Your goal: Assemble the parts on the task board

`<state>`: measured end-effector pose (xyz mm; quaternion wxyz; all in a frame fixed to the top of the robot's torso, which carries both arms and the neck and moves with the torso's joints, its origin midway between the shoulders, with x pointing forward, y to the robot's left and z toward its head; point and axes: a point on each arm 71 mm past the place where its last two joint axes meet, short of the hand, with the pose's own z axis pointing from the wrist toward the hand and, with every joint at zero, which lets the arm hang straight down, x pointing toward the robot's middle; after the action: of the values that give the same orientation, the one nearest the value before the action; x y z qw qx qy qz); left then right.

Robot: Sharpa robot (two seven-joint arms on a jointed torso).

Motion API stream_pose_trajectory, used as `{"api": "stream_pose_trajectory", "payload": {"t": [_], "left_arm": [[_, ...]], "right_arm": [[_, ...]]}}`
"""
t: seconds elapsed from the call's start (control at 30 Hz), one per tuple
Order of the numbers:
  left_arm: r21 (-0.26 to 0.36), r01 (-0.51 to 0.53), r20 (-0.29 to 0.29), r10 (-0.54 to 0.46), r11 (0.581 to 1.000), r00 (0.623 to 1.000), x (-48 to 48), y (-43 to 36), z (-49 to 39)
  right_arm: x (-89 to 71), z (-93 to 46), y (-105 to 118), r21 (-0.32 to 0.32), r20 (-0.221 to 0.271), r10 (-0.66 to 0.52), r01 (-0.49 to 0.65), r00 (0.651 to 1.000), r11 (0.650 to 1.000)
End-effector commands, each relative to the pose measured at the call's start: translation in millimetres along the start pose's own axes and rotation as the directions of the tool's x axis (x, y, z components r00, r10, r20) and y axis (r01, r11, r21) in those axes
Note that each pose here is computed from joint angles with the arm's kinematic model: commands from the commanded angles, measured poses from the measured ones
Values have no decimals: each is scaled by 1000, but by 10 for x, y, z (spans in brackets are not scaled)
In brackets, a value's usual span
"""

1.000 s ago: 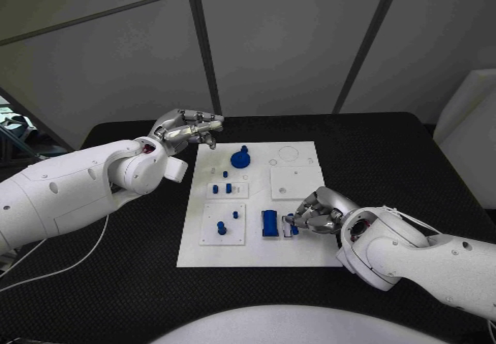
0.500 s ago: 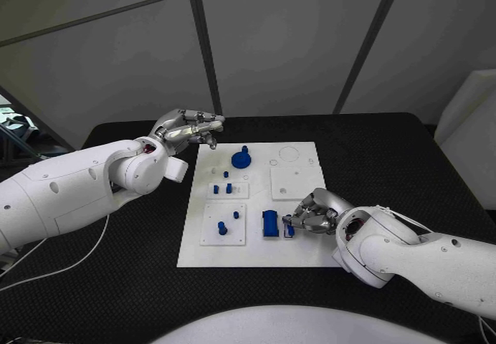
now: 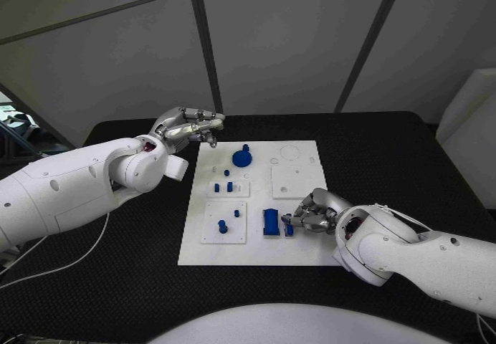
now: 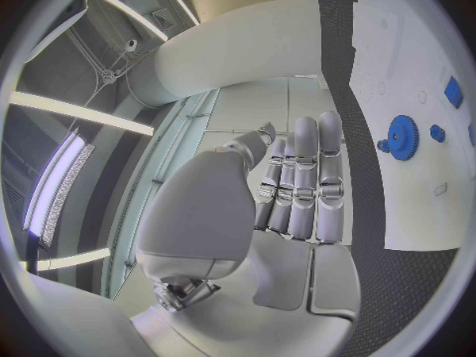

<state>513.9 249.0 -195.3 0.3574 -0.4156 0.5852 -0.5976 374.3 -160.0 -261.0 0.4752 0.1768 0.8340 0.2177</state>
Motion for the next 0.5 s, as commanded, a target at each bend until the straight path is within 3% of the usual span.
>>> {"api": "stream_pose_trajectory", "payload": {"t": [0.03,0.5], "left_arm": [[8,7,-10,-7,1000,1000,12,-19,3],[8,6,-8,-6,1000,1000,10,-17,6]], "right_arm": [[13,-6,22,-10,-9,-20,20,1000,1000],[3,-25,32,-26,0,-27,27,1000,999]]}}
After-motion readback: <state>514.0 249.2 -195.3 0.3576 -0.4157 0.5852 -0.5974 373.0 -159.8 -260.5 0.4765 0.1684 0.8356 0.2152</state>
